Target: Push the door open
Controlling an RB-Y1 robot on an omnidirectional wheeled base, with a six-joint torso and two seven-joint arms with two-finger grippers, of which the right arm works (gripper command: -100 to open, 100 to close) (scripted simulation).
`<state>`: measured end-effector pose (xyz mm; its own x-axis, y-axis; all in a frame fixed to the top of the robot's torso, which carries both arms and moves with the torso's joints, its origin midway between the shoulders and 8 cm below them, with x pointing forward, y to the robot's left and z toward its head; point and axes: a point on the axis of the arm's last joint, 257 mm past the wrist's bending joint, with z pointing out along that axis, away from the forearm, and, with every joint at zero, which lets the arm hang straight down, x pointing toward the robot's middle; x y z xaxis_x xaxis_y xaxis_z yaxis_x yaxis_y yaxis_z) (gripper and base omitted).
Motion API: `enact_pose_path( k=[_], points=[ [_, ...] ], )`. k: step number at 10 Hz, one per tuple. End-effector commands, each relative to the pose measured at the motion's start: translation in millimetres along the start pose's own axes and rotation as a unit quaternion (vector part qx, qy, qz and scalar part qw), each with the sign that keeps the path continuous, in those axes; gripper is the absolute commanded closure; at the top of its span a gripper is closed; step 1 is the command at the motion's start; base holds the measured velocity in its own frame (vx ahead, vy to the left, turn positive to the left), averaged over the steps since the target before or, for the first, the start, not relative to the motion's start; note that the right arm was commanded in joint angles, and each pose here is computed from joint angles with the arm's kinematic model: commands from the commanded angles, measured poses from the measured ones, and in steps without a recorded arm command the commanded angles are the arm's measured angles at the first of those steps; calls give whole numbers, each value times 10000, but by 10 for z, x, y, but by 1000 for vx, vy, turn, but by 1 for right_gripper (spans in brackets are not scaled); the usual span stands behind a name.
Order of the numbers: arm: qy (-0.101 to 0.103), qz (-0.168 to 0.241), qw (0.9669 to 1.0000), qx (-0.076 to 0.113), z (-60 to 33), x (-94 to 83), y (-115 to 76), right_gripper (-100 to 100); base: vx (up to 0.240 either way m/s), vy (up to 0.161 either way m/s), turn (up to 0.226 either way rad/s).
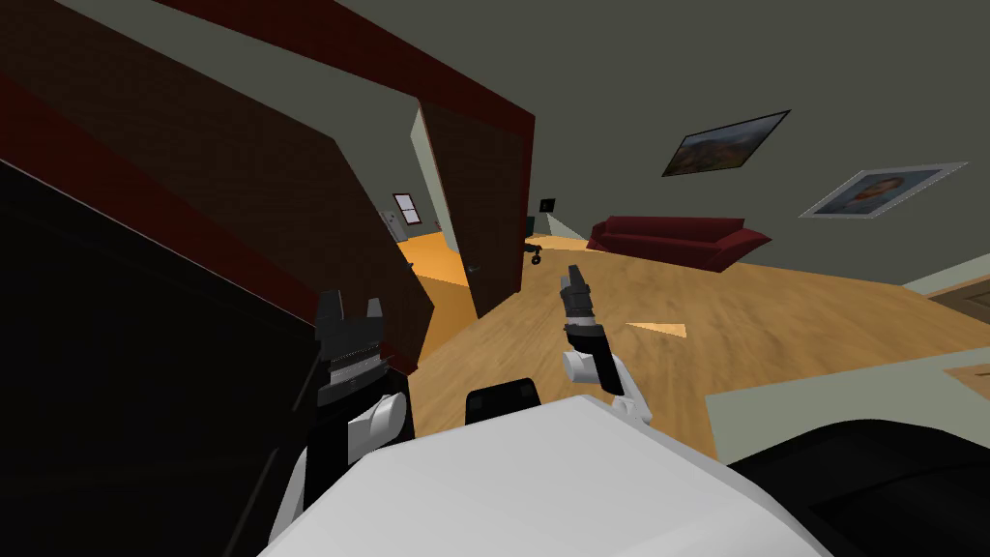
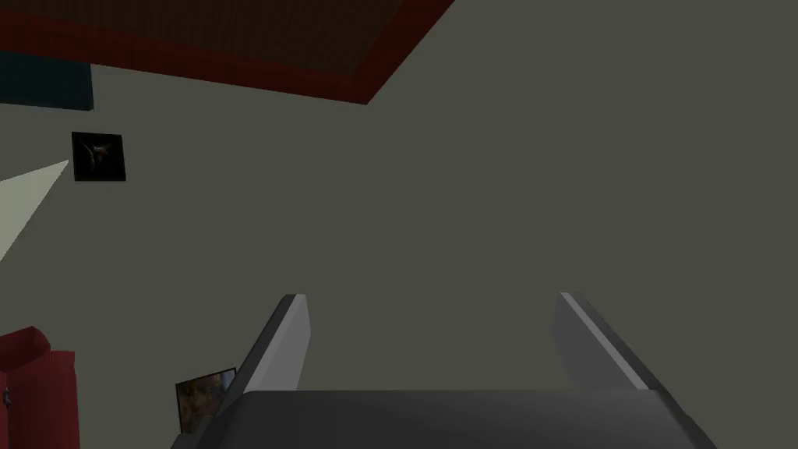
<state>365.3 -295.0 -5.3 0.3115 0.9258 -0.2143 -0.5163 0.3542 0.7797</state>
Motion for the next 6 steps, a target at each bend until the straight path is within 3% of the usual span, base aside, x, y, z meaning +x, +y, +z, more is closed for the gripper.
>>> enact_pose_path(
  k=[1, 4, 6],
  points=[
    [128, 134, 9998, 43, -11, 135, -88, -100, 130, 13, -48],
    [318, 334, 9989, 114, -37, 342, -216, -100, 209, 16, -34],
    [463, 483, 9976, 171, -63, 503, -309, -100, 128, -4, -28]
  ],
)
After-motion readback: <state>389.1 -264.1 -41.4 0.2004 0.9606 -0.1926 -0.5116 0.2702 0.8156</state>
